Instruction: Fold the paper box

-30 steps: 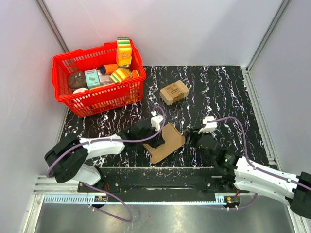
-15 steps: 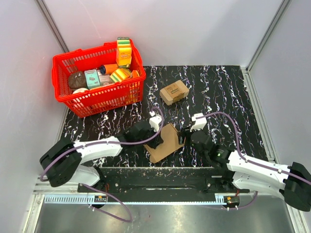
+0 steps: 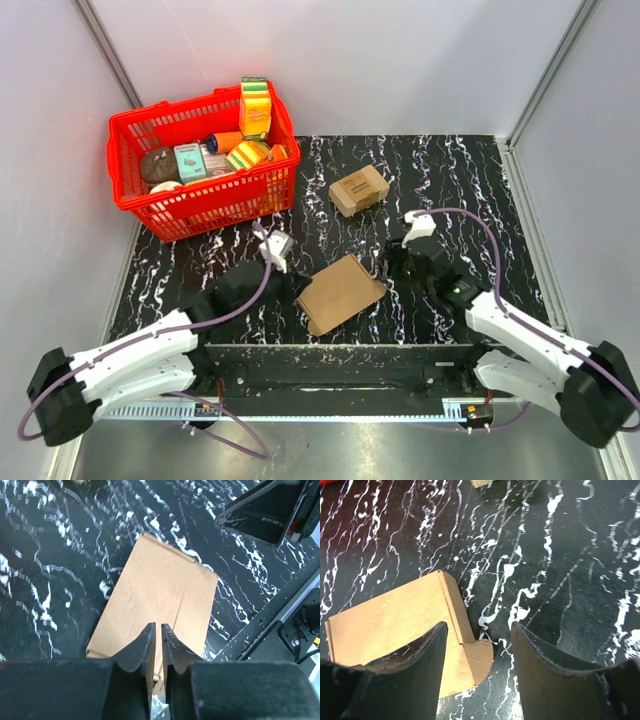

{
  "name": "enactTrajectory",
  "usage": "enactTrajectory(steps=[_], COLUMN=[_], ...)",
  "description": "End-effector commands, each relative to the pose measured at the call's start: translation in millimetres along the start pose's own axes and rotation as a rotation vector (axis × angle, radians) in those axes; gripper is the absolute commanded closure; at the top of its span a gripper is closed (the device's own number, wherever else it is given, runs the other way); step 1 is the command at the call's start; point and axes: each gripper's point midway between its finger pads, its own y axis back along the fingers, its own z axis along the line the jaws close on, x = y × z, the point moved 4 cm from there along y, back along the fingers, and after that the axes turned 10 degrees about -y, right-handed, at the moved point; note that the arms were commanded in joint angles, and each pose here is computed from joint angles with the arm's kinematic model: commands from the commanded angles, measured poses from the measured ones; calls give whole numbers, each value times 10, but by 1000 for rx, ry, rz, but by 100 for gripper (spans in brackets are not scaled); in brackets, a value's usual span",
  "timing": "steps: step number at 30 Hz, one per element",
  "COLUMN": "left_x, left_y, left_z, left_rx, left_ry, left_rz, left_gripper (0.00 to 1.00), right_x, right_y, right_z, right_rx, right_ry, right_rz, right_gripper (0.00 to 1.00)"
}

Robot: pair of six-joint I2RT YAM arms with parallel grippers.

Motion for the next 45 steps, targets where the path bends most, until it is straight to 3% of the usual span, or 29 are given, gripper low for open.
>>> enactTrajectory(steps=[1, 3, 7, 9, 14, 28, 45], left_x=[347, 476, 764, 828, 934, 988, 756], left_y=[147, 177, 268, 261, 230, -159, -692], left_z=[154, 189, 322, 302, 358, 322, 598], left_rx=[-136, -180, -327, -338, -448, -467, -455], left_ry=[185, 279, 366, 373, 323, 269, 176], left_rz=[86, 113, 194, 213, 308, 349, 372], left_gripper=[92, 100, 100, 100, 100, 100, 100], right_x=[-54, -93, -151, -151, 15, 444, 540], right_y=[-102, -192, -341, -407, -589, -797, -664], right_z=[273, 244, 44, -20, -73, 12, -68], right_rx=[-194, -156, -4, 44, 72, -60, -6], right_ry=[68, 43, 4, 17, 69, 105, 44], right_rz=[145, 149, 118, 126, 216, 430, 463], right_gripper=[43, 51, 62, 65, 85, 93, 87])
